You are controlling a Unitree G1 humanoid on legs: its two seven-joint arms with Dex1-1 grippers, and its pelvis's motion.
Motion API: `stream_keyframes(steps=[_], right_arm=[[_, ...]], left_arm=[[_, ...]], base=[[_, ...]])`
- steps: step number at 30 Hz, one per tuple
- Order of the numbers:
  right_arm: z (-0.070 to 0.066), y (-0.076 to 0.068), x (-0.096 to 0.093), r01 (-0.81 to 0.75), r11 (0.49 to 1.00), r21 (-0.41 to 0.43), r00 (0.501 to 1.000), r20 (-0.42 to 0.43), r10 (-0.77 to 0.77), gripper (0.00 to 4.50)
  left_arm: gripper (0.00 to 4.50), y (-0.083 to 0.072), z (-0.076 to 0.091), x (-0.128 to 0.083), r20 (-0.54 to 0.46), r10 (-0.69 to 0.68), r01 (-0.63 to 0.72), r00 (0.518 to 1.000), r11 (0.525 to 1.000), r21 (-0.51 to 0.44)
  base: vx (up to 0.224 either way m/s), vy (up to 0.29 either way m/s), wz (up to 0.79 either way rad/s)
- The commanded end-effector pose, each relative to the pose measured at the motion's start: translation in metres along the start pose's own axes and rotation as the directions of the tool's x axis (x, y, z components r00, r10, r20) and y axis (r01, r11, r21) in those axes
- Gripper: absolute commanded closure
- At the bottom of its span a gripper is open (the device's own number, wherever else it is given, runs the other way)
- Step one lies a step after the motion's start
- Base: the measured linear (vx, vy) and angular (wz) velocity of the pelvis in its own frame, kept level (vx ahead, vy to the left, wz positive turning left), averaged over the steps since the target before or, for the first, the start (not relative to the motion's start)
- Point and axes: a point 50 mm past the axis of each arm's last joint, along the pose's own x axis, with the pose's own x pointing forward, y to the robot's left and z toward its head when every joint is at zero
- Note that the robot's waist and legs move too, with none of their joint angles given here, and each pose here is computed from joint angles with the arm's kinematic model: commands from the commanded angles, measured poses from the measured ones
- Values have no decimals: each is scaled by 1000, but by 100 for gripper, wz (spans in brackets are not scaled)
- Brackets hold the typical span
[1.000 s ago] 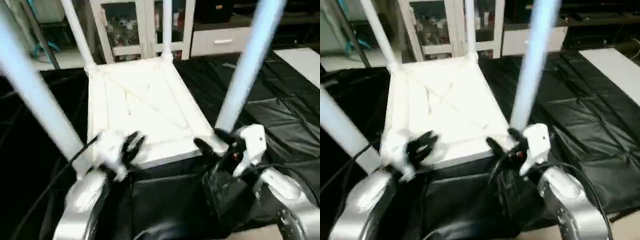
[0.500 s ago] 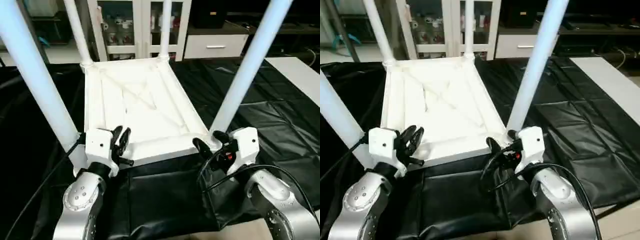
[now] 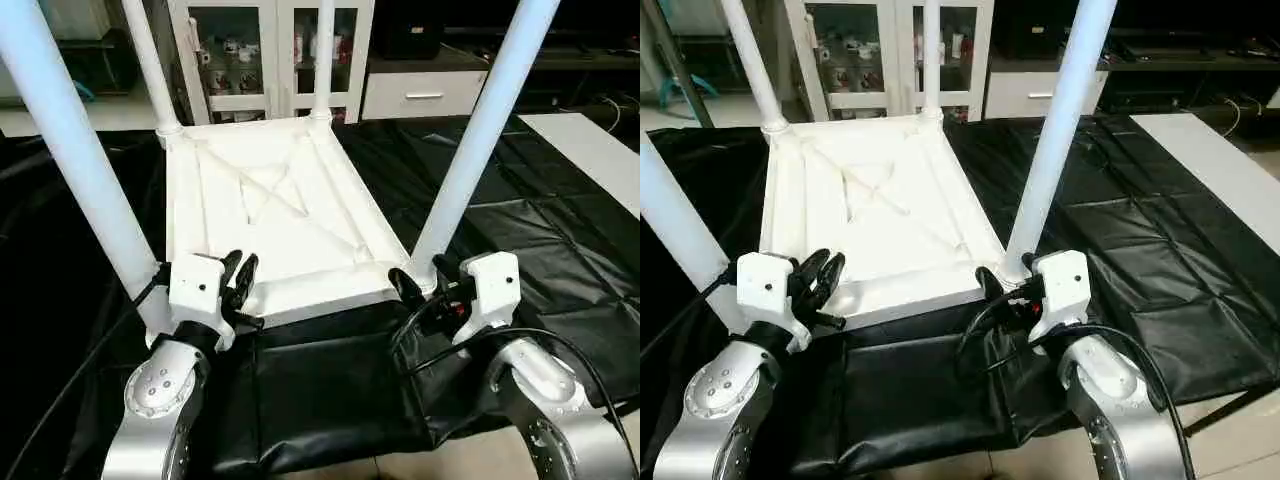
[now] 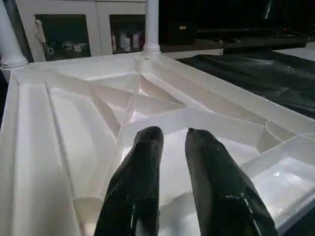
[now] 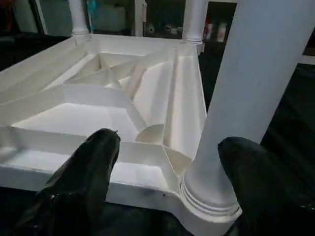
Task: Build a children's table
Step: Rotate leg to tighten
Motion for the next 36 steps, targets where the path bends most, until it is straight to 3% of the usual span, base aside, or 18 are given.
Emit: stream_keyframes(steps=[1, 8, 11, 15, 23, 28, 36], right_arm=[[-2, 0, 2, 0, 1000, -7, 1000, -4, 0, 77], [-4, -1, 1, 5, 1000, -22, 1000, 0, -5, 77], [-5, -1, 0, 11, 1000, -28, 1000, 2, -11, 77], [-6, -4, 1, 36, 999, -39, 999, 13, -36, 77], [-1, -13, 9, 102, 994, -44, 994, 47, -100, 77], [0, -18, 11, 159, 987, -15, 986, 62, -158, 77], [-1, -19, 13, 138, 990, -16, 990, 37, -137, 77]], left_arm=[[343, -3, -2, -2, -9, -4, 4, 1000, 1000, 9], [343, -3, -7, -3, -24, 10, -9, 1000, 999, 31], [343, 0, -3, -3, 31, 70, -72, 997, 993, 89], [343, 3, -3, -4, 34, 106, -108, 994, 991, 75], [343, 1, 0, 12, 69, 139, -148, 988, 978, 146], [343, -1, 4, 23, 76, 123, -130, 989, 987, 93], [343, 3, 6, 24, 74, 172, -180, 982, 976, 125]], base=[[-72, -16, 6], [-136, 20, -4], [-200, -110, 23], [-50, -48, 48], [-119, 127, 6], [-48, 29, 17], [-50, -150, -10]])
